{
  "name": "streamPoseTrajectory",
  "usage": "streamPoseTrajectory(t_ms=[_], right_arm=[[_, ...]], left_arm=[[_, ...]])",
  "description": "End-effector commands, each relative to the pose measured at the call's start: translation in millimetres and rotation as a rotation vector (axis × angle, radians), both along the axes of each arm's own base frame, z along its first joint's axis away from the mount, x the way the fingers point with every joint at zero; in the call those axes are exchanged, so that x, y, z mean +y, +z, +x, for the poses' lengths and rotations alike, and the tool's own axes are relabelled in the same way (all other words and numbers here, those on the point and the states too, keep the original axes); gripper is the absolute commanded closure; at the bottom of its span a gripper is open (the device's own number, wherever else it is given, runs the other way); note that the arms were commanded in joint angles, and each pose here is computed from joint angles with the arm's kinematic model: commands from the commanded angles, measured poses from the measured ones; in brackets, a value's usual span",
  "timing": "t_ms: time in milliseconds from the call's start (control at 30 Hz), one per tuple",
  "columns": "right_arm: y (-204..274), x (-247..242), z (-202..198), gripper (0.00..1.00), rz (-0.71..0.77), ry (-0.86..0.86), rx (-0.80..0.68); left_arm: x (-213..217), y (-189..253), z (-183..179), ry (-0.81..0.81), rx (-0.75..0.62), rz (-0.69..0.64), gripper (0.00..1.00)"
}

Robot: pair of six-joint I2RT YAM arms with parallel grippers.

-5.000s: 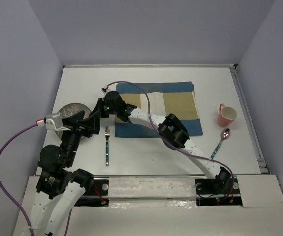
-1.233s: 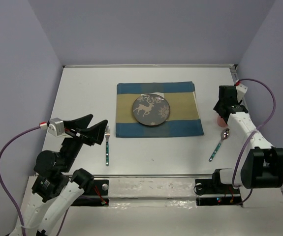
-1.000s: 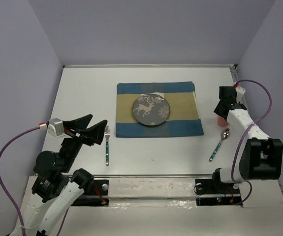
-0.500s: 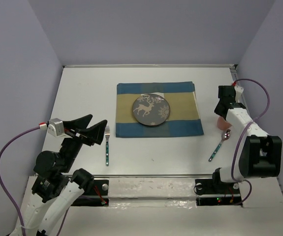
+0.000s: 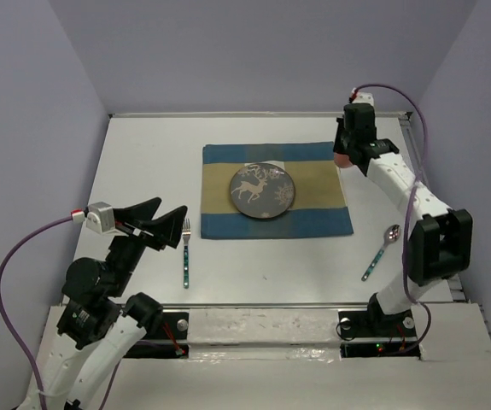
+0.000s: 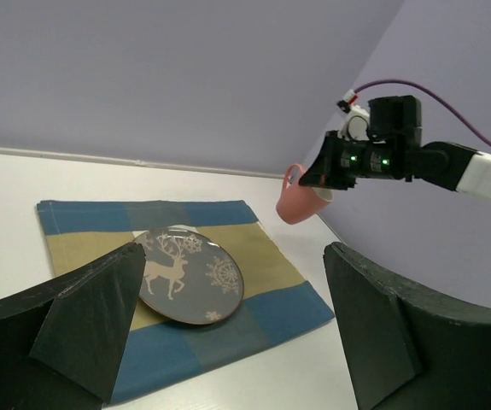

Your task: Set the dinner table for one person

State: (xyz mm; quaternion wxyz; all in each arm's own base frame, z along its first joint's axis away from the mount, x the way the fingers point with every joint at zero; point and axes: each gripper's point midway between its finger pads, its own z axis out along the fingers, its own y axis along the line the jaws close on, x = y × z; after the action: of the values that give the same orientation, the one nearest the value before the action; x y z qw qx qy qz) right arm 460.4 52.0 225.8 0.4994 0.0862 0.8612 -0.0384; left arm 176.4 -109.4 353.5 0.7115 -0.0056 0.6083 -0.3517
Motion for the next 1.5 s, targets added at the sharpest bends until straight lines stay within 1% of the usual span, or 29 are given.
streamPoseTrajectory(t_ms=[0, 33, 67, 133, 167, 233, 267, 433, 933, 1233, 1367, 1400, 1467], right_arm=[[19, 37, 46, 1.00, -0.029, 0.153, -0.055], [2, 42, 56, 1.00, -0.033, 0.170, -0.019], [12, 44, 64, 1.00, -0.034, 0.173, -0.031], [7, 52, 73, 1.00, -0.047, 0.192, -0.014], [-8, 54, 78, 1.00, -0.053, 0.201, 0.019], [-3, 56, 87, 1.00, -0.063, 0.207, 0.010], [-12, 56, 90, 1.00, -0.072, 0.208, 0.028], [-20, 59, 102, 1.00, -0.090, 0.222, 0.041], [-36, 66, 122, 1.00, -0.094, 0.241, 0.059], [-53, 68, 122, 0.99, -0.086, 0.245, 0.093], [-46, 66, 122, 0.76, -0.087, 0.235, 0.081], [-43, 65, 122, 0.65, -0.088, 0.229, 0.076], [-35, 70, 118, 0.54, -0.084, 0.234, 0.066]], left_arm=[[2, 8, 4, 0.019, -0.029, 0.007, 0.04], [2, 8, 4, 0.018, -0.028, 0.007, 0.04], [2, 8, 4, 0.019, -0.027, 0.009, 0.03], [3, 8, 5, 0.024, -0.027, 0.010, 0.03], [3, 7, 5, 0.027, -0.026, 0.010, 0.04], [4, 7, 6, 0.032, -0.024, 0.011, 0.04], [4, 7, 6, 0.033, -0.024, 0.011, 0.03], [4, 6, 8, 0.039, -0.022, 0.016, 0.04], [6, 4, 11, 0.054, -0.014, 0.022, 0.04], [7, 4, 12, 0.057, -0.014, 0.022, 0.04], [7, 3, 13, 0.060, -0.011, 0.022, 0.03], [7, 4, 13, 0.062, -0.011, 0.019, 0.03], [7, 2, 14, 0.064, -0.005, 0.021, 0.03]])
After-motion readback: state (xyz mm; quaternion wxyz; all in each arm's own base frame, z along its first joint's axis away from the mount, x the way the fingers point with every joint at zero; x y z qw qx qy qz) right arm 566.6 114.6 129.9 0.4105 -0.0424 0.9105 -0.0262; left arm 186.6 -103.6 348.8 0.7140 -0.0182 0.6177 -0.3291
